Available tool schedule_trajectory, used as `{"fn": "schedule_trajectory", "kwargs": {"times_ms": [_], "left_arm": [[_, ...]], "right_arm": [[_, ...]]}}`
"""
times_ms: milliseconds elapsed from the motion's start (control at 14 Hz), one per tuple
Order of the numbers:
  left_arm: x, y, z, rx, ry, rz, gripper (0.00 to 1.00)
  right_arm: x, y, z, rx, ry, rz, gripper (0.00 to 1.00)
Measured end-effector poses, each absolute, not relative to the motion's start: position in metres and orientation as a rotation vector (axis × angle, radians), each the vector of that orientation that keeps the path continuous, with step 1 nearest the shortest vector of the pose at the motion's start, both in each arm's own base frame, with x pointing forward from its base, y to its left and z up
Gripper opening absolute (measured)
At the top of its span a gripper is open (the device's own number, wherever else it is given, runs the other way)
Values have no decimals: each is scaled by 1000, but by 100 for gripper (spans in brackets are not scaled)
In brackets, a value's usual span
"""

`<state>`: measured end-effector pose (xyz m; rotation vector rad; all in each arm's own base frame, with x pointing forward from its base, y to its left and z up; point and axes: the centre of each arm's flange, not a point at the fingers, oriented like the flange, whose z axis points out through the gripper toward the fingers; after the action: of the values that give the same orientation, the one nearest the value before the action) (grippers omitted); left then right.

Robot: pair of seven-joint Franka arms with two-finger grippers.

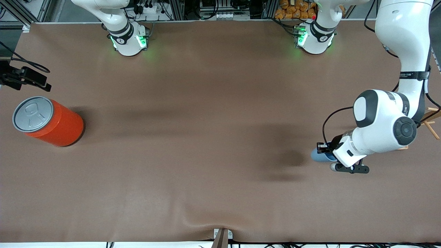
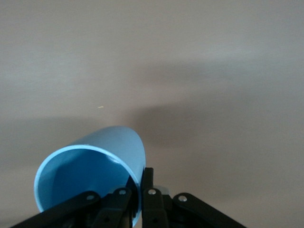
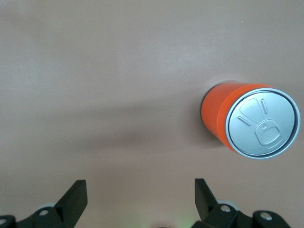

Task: Flip cup
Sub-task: 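Stand the blue cup upright with the left gripper and release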

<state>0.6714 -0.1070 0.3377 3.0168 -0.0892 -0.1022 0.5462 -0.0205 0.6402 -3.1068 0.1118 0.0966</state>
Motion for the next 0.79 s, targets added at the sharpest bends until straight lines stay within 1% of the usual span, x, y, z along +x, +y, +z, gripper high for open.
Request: {"fn": "schedule_trajectory", "kwargs": {"times_ms": [357,643,714,786], "left_arm": [[663,-108,290,3110,85,-119,5],[662,-114,274,3188,142,-114,6],[662,-114,274,3189,146,-110,10],[663,-114,276,3188,149,-102,20]], "right_arm": [[546,-17,641,-3108,102,96,100],[546,-16,641,-3108,100,95,100],[546,-15,641,-3108,96,94,100],[546,-13,641,-3108,90,94,100]]}}
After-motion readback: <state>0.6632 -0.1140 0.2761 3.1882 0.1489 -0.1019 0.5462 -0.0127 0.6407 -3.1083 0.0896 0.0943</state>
